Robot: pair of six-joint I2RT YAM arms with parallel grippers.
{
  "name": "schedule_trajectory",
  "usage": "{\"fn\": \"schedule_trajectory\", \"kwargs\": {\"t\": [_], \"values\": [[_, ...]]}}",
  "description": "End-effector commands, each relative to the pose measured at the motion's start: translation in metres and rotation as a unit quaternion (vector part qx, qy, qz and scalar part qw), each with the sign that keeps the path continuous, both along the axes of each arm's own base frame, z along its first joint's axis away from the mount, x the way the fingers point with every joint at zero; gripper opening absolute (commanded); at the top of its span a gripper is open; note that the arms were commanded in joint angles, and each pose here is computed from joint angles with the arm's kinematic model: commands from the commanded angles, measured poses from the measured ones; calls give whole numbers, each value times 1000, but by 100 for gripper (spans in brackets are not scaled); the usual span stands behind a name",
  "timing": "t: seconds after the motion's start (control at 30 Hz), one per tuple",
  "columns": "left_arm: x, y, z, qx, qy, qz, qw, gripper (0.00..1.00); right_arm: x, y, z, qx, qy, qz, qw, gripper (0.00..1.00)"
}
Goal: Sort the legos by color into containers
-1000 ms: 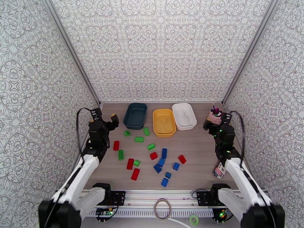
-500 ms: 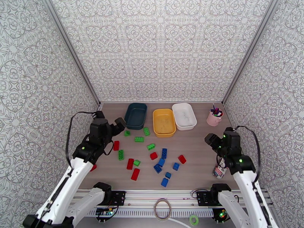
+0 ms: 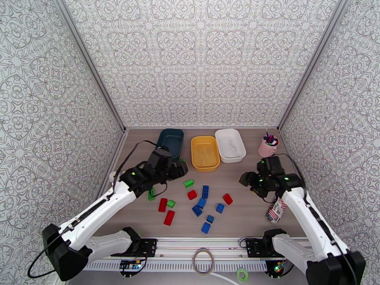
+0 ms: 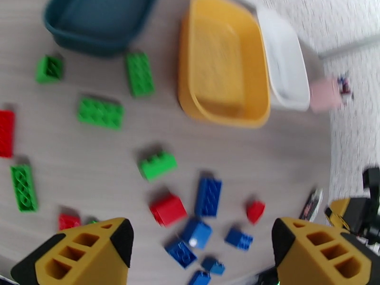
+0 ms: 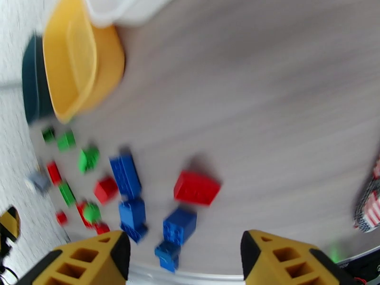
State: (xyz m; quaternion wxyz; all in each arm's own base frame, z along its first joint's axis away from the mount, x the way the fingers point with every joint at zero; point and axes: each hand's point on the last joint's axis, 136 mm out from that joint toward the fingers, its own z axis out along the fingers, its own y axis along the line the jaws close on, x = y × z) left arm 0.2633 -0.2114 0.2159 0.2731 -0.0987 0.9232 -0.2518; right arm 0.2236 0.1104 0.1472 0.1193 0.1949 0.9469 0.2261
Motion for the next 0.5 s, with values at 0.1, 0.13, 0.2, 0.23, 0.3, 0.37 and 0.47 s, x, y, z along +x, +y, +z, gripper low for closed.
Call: {"fn": "schedule_trajectory", "kwargs": {"t": [0.1, 0.13, 0.2, 0.23, 0.3, 0.37, 0.47], "values": [[-8, 6, -14, 48, 15, -5, 999, 99, -17, 40, -11, -30, 26, 46, 998, 68], [-6, 8, -12, 53, 9, -4, 999, 99, -19, 45, -14, -33, 30, 49, 998, 68], [-2, 10, -8, 62, -4, -1, 998, 99, -22, 52, -18, -45, 35, 51, 997, 69], [0, 10, -7, 62, -8, -4, 998, 99, -24, 55, -18, -51, 35, 52, 997, 69], [4, 7, -8, 63, -6, -13, 998, 99, -27, 61, -20, -60, 35, 52, 996, 71], [7, 2, -13, 64, 6, -25, 998, 99, -32, 65, -23, -66, 37, 58, 995, 72], [11, -9, -23, 63, 25, -45, 997, 99, -39, 70, -28, -67, 51, 47, 995, 72]]}}
